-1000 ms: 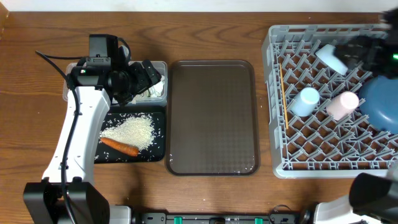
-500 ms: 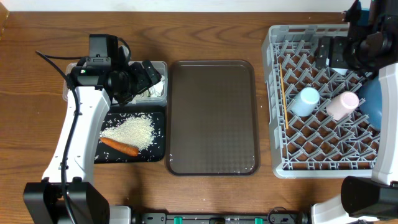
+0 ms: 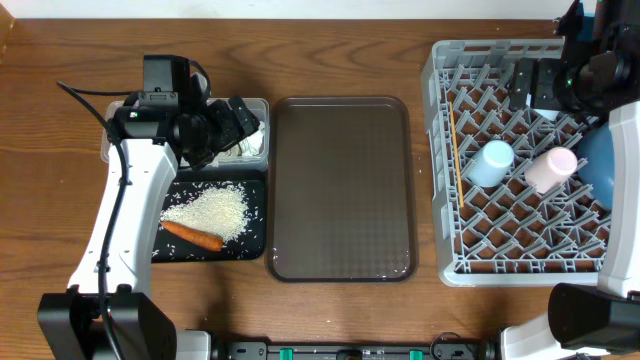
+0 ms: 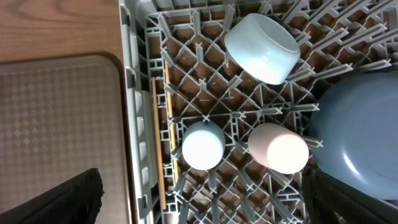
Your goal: Sort waste into correct bins and load items into the dishwasher rack
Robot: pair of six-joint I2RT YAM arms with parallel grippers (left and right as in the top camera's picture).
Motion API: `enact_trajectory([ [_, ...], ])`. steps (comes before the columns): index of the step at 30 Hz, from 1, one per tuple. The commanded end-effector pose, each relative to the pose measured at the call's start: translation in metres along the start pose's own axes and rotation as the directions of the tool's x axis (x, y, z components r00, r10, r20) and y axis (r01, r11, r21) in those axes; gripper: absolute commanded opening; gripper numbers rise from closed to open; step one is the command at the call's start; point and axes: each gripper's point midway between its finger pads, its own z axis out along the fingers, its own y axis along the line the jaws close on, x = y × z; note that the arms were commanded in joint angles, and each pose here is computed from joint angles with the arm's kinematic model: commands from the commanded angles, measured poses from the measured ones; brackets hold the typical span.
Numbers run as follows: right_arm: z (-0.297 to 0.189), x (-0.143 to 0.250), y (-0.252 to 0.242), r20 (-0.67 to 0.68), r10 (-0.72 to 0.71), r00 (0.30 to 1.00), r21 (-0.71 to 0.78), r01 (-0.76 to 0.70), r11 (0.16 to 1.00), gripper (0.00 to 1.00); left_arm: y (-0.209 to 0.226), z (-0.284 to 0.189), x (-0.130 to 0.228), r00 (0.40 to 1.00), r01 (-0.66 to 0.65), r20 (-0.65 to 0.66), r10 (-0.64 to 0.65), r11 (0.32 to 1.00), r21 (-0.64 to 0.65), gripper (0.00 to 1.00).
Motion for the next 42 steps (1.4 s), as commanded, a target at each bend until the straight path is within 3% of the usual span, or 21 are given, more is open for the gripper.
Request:
enact_trajectory([
  [1,-0.004,0.001,0.003,0.008,0.002,1.000,0.004,-0.002,1.000,0.99,0.004,0.000,-0.002,1.000,-0.011,0.004,0.011,1.000,-0.011,0.95],
  [15,-0.019,0.001,0.003,0.044,0.001,0.999,0.002,-0.001,1.000,0.99,0.004,0.000,-0.002,1.000,-0.011,0.004,0.011,1.000,-0.011,0.95],
  [24,-0.120,0.013,0.006,0.288,-0.003,0.958,-0.009,0.006,1.000,0.99,0.004,0.000,-0.002,1.000,-0.011,0.004,0.011,1.000,-0.011,0.95],
  [32,-0.218,0.052,0.006,0.524,-0.005,0.852,-0.017,0.016,1.000,0.99,0.004,0.000,-0.002,1.000,-0.011,0.004,0.011,1.000,-0.011,0.95],
  [42,-0.286,0.101,0.010,0.686,-0.011,0.728,-0.033,0.045,0.998,0.99,0.004,0.000,-0.002,1.000,-0.011,0.004,0.011,1.000,-0.011,0.95],
])
